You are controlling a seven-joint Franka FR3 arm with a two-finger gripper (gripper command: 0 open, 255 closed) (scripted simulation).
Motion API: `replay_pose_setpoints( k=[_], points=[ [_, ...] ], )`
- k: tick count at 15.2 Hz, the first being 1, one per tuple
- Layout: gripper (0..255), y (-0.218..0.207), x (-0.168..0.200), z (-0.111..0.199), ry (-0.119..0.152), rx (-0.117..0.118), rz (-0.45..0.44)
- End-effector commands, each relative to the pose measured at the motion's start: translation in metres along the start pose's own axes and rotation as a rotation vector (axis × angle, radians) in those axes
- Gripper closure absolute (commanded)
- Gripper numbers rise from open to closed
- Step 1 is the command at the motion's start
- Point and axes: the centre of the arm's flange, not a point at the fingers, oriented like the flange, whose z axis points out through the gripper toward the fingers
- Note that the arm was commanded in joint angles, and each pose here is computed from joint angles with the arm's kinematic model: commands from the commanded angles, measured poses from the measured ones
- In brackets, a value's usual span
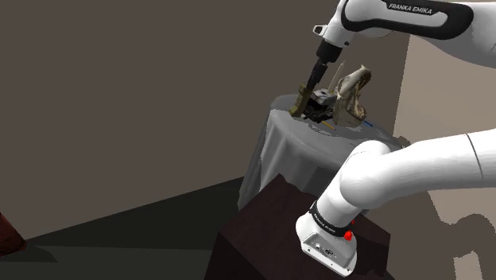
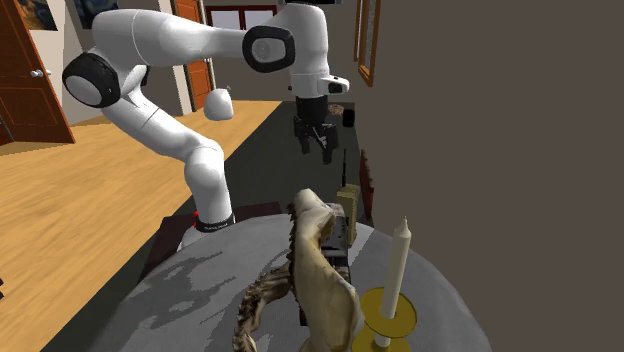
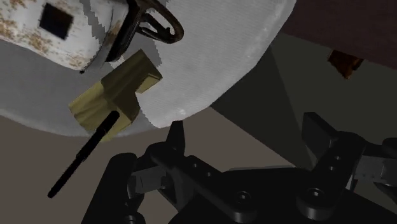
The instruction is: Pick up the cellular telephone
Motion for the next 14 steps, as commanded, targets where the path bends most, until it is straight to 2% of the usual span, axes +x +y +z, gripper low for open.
replay_pose_setpoints(
  k=[1,9,14],
  points=[
    [0,0.029,-0.009,0.003,0.002,0.006,-0.072],
    [0,0.138,-0.019,0.011,0.013,0.035,-0.337],
    [0,0.14,-0.021,0.032,0.013,0.036,-0.342]
  ],
)
